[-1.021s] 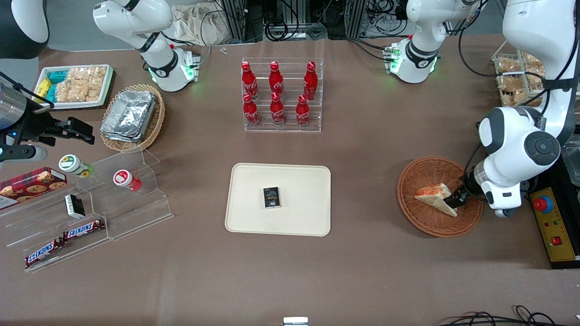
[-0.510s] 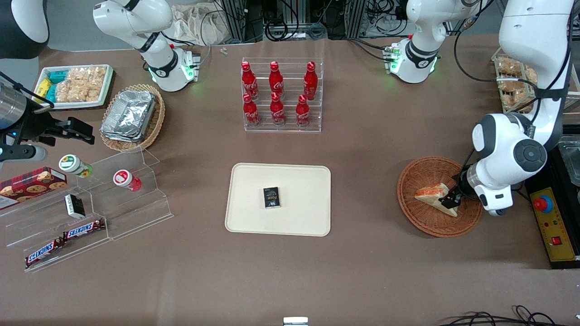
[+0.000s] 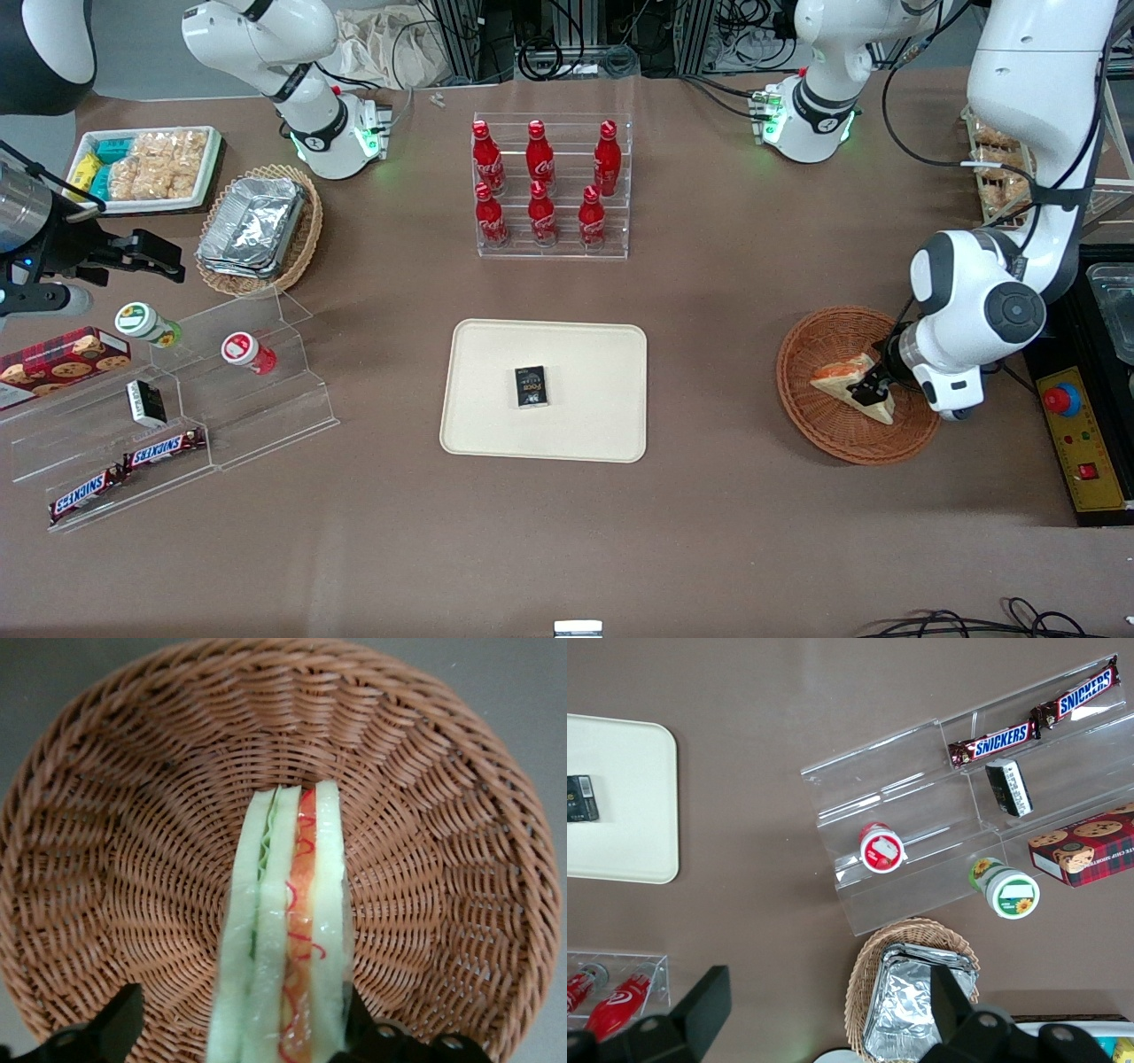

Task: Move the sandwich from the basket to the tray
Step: 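Lift the sandwich out of the basket with the left gripper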

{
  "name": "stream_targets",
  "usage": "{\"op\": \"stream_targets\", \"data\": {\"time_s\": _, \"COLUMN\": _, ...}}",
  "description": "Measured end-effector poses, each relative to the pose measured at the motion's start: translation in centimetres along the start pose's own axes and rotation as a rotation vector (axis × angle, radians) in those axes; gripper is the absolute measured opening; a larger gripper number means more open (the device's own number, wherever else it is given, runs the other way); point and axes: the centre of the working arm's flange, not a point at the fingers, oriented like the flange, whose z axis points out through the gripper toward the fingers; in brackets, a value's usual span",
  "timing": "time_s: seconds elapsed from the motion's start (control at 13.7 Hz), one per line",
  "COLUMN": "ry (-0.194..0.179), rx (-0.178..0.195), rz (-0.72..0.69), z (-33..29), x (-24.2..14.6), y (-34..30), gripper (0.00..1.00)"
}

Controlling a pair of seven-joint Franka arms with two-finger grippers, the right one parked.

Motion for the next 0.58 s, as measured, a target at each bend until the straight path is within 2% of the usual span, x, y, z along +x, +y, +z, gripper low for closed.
{"op": "stream_targets", "data": {"time_s": 0.29, "ry": 0.013, "rx": -0.025, "rz": -0.083, "z": -0.7, "x": 0.0, "y": 1.1, "gripper": 0.45}}
{"op": "stream_targets", "data": {"time_s": 0.44, "ry": 0.035, "rx": -0.04, "rz": -0.072, "z": -1.9, "x": 0.0, "y": 1.9, "gripper": 0.35}}
{"op": "stream_targets", "data": {"time_s": 0.51, "ry": 0.047, "rx": -0.044, "rz": -0.065, "z": -3.0, "x": 0.2, "y": 2.2, "gripper": 0.33}}
{"op": "stream_targets", "data": {"time_s": 0.58, "ry": 0.052, "rx": -0.033, "rz": -0.046, "z": -4.8, "x": 0.3, "y": 2.5, "gripper": 0.32}}
